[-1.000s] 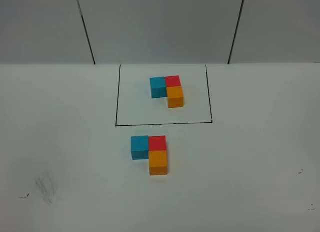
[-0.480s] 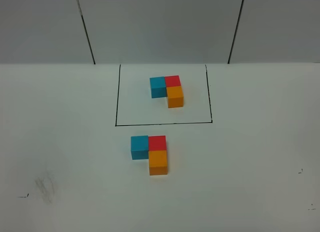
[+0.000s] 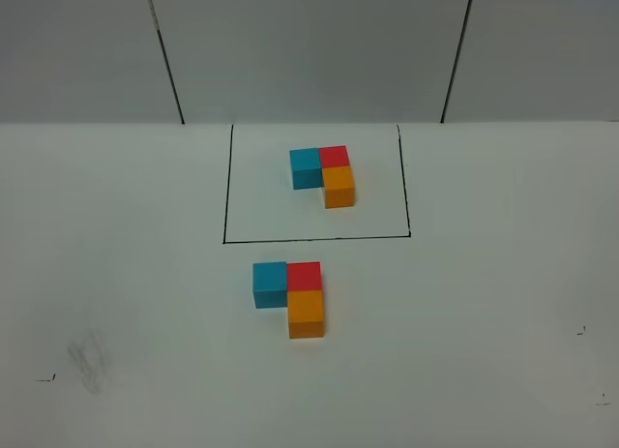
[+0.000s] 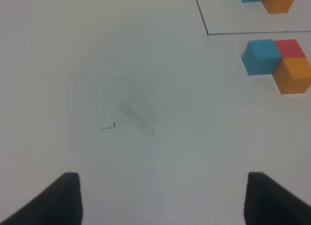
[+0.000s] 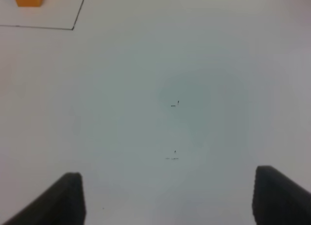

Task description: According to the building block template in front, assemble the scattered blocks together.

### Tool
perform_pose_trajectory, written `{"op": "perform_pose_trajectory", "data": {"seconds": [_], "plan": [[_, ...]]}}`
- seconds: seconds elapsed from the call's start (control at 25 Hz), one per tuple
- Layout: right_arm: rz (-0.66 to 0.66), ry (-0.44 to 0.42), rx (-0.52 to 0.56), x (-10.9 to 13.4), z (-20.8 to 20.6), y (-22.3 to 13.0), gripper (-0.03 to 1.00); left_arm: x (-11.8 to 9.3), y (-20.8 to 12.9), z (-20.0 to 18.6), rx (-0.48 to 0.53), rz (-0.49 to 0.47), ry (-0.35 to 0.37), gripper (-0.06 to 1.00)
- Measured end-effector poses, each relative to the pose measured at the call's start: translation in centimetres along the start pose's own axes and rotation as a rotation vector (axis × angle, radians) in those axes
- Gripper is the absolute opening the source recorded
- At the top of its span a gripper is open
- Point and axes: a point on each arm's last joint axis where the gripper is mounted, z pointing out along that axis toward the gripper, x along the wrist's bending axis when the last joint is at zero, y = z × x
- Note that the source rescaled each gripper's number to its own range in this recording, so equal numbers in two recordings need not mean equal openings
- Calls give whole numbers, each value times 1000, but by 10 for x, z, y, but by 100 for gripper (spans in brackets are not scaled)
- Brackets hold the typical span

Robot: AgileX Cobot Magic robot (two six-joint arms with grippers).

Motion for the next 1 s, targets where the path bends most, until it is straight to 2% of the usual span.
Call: {"op": "perform_pose_trajectory", "data": {"seconds": [0.64, 1.0], "plan": [[12, -25, 4, -2, 0, 0, 48, 0, 0, 0, 0, 0, 0, 100], [-4, 4, 3, -2, 0, -1, 48, 0, 0, 0, 0, 0, 0, 100]]}}
